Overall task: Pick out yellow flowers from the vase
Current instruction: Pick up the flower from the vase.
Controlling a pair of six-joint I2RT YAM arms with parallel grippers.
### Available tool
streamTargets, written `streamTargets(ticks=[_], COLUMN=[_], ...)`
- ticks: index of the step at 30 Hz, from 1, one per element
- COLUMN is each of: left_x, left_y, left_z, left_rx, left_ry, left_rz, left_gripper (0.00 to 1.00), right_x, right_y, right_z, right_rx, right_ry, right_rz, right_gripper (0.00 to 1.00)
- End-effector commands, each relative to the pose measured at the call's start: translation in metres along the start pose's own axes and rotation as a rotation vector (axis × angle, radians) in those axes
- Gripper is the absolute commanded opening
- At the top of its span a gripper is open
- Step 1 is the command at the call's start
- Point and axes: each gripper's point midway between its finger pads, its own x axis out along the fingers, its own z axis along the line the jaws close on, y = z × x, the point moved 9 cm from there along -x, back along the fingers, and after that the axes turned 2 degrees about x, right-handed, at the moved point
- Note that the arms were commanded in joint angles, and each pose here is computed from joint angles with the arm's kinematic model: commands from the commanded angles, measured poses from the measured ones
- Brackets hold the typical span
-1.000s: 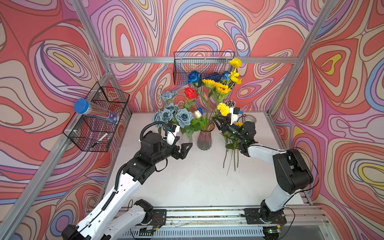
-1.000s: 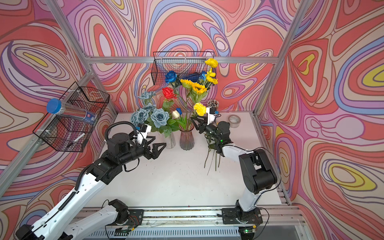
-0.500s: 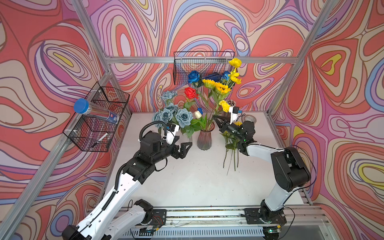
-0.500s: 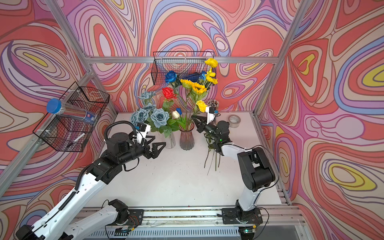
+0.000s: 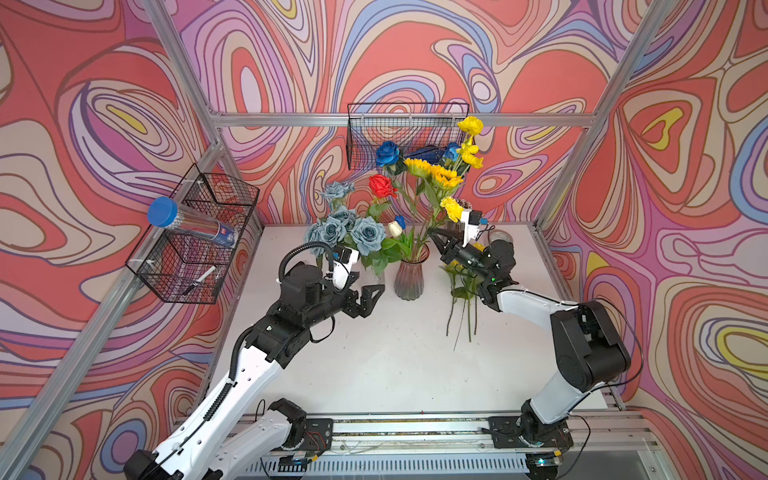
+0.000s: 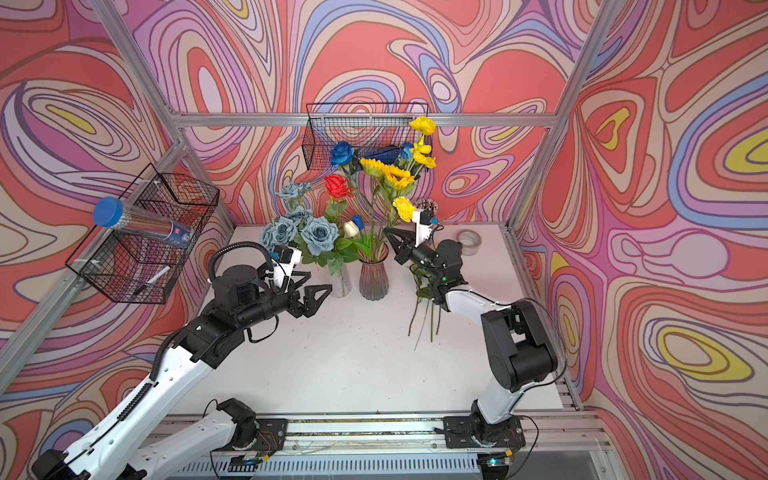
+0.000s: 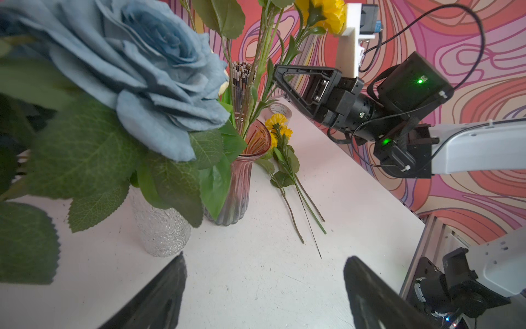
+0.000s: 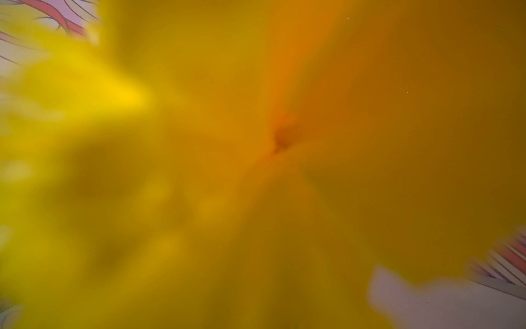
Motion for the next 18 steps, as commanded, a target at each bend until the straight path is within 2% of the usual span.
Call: streamTargets(ticks=[1,8,18], left_x=[-0.002,-0.002,-0.002], left_y=[-0.003,-0.003,-0.003], left_z=[0.001,0.0,0.001], left_rx=[-0.002,-0.001,0.0], left_ry=[0.008,0.009,0.012], left_rz=[-0.027,-0.029,-0.027], left_gripper=[0.88,0.88,0.88], right_x=[-0.005,-0.016,-0.048], right_y=[-0.017,-0.049,-0.122], right_z=[0.018,0.041,0.096], right_rx=[-0.074,-0.199,-0.4], right_ry=[-0.009,0.042,0.128], right_rz=[-0.002,0.03,-0.035], right_gripper=[0.0,0.0,0.0])
